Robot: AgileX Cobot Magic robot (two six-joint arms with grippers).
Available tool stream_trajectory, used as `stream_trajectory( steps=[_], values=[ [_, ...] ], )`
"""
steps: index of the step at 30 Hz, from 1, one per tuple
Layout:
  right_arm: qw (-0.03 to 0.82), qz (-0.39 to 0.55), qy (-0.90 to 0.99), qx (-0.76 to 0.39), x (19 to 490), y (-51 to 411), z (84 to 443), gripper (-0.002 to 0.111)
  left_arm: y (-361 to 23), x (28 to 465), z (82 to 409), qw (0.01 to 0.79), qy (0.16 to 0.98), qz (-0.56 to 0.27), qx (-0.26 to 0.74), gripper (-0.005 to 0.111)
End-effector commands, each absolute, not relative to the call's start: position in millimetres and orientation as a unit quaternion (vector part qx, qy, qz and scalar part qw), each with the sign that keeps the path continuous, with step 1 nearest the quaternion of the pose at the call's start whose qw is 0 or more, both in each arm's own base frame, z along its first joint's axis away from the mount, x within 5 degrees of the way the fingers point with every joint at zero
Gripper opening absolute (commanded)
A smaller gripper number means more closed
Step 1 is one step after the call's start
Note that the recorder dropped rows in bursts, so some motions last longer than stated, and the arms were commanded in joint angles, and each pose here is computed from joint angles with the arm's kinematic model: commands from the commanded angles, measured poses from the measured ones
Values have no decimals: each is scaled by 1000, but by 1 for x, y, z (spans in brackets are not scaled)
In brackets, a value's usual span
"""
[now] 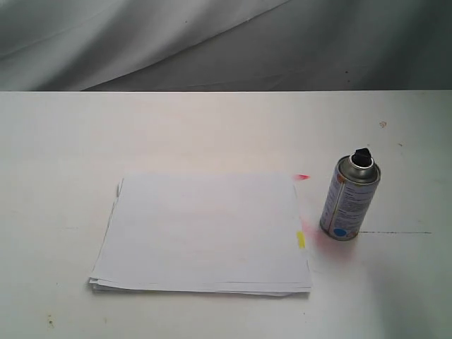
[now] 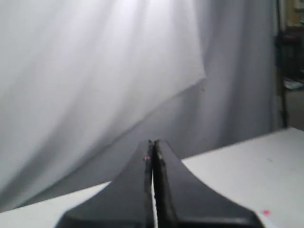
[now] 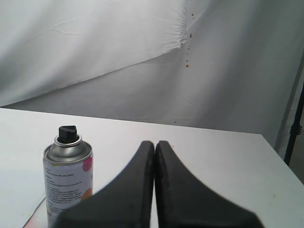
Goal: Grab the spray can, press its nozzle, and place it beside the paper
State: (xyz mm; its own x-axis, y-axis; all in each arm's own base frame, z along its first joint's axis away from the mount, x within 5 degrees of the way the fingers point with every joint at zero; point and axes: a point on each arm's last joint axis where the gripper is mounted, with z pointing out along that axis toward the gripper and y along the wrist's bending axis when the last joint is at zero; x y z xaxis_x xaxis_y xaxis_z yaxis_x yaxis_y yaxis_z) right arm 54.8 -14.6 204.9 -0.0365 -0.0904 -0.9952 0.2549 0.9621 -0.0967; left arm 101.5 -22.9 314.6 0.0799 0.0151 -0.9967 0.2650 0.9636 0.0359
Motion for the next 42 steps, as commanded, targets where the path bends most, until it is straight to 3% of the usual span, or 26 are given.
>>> stream_trajectory(
  steps=[1,10,14,19,30,42],
  values=[
    [692,-128,707,61,54,-15,205,0,-9,65,315,779,626,-28,22,0],
    [692,-128,707,61,54,-15,205,0,-4,41,290,804,594,-16,-17,0],
    [692,-128,707,61,54,-15,205,0,-9,46,272,770,637,-21,20,0],
    [692,-128,707,61,54,-15,205,0,-5,51,250,725,687,-40,-27,0],
    [692,-128,707,61,54,-15,205,0,2,57,211,675,737,44,7,0],
    [693,-127,707,62,54,-15,205,0,-1,57,184,611,791,26,12,0]
  ],
)
